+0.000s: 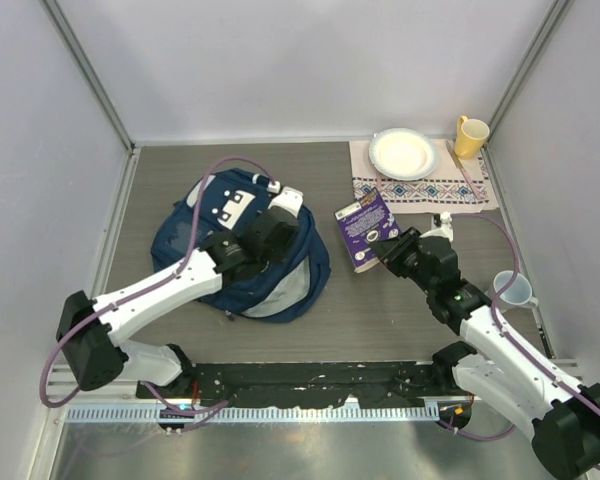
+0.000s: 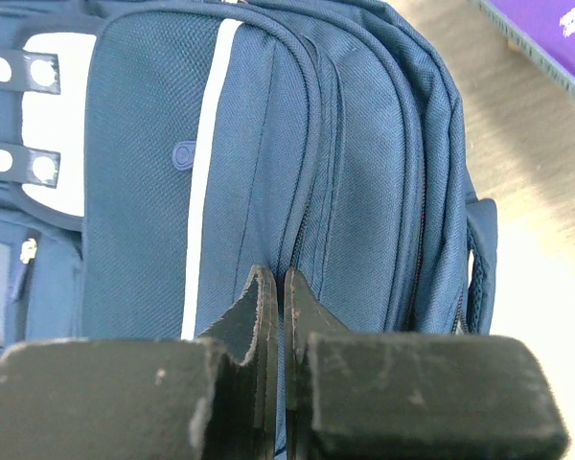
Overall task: Pack the student bag
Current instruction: Place the book in the student bag.
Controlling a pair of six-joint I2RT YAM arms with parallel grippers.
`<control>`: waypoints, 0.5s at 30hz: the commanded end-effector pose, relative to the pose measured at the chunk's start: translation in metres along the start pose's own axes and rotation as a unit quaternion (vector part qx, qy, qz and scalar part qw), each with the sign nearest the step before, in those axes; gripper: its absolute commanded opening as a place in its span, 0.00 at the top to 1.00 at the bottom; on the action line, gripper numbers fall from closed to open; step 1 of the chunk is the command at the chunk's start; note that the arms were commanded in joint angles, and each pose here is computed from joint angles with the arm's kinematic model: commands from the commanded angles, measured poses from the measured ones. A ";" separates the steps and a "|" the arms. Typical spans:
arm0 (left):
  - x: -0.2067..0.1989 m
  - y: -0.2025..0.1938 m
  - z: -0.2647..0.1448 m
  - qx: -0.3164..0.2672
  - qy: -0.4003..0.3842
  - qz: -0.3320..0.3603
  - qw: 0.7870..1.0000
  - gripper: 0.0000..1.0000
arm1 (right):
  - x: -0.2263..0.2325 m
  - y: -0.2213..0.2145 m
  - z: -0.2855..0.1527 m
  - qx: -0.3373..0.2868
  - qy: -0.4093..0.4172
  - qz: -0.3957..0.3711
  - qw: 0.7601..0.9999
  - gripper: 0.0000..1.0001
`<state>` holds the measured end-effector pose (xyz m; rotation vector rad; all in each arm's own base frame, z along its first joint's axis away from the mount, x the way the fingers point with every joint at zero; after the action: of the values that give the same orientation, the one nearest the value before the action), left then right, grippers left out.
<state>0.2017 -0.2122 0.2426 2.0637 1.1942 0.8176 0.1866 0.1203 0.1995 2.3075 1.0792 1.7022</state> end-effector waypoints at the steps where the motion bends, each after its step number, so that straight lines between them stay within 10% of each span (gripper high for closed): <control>1: 0.028 0.041 -0.038 -0.104 0.040 -0.051 0.992 1.00 | 0.031 0.018 -0.011 -0.034 0.077 -0.006 0.996 0.99; 15: 0.079 0.054 -0.075 -0.200 -0.074 -0.150 0.965 1.00 | 0.059 -0.004 -0.006 0.152 0.203 -0.025 0.967 0.99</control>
<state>0.2022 -0.1450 0.3116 1.7218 1.2380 0.7356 0.1833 0.1390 0.2138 2.3163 1.3932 1.8549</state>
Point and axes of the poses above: each gripper's point midway between its finger pads, its own z axis out along the fingers, its own x axis along the line the jaws close on, y = z × x, the point moved 10 cm from there along -z, back along the fingers, and after that the axes turned 5 degrees about z, right-handed, at the moved point
